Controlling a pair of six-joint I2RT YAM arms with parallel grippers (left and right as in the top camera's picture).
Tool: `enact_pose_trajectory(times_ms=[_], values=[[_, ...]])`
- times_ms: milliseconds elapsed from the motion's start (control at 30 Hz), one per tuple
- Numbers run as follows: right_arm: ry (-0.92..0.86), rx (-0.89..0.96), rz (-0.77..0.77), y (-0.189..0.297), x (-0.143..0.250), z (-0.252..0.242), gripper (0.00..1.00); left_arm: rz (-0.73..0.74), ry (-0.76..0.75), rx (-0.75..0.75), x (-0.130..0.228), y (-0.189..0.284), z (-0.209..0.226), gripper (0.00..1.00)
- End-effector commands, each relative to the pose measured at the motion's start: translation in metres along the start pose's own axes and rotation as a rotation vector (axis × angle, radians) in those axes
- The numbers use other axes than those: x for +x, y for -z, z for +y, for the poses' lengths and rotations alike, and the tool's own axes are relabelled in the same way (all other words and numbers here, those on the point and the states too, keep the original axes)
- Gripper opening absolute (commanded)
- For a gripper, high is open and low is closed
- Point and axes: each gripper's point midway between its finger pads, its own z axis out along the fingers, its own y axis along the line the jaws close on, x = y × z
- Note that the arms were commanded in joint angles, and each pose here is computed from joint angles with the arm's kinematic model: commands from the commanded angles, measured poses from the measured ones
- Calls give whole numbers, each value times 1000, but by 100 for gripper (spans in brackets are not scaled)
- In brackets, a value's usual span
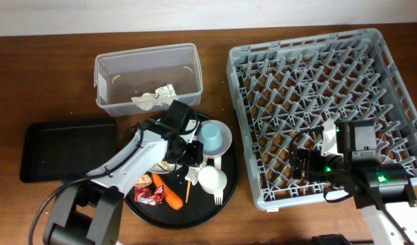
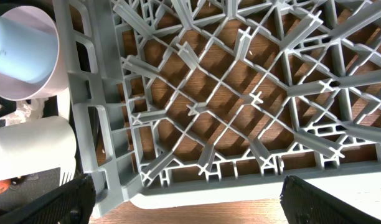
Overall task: Sort waste into correct bins and load items into the dishwasher rack
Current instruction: 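Grasp the second white tissue beside the blue cup with the left gripper, then drop the second tissue into the clear bin with the left gripper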
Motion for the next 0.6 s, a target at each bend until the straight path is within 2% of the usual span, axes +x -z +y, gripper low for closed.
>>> enact_pose_trajectory(times_ms=[0,67,100,267,400,567], values=[[-7,9,-20,4,-4,-1,98,-10,4,-50,2,-2,2,51],[-7,9,-21,4,-4,-1,98,-6,9,-51,4,-3,2,50],[-7,9,-21,4,-4,-1,98,-4,13,-52,5,-3,2,38],[-7,9,-19,4,-4,-1,98,-2,32,-52,5,-3,2,1],[-8,10,-13,4,-2,-1,98,-16,29,-51,4,8,0,1],[-8,10,-14,4,-2,-1,98,-226,63,-164,-35,100,16,1]])
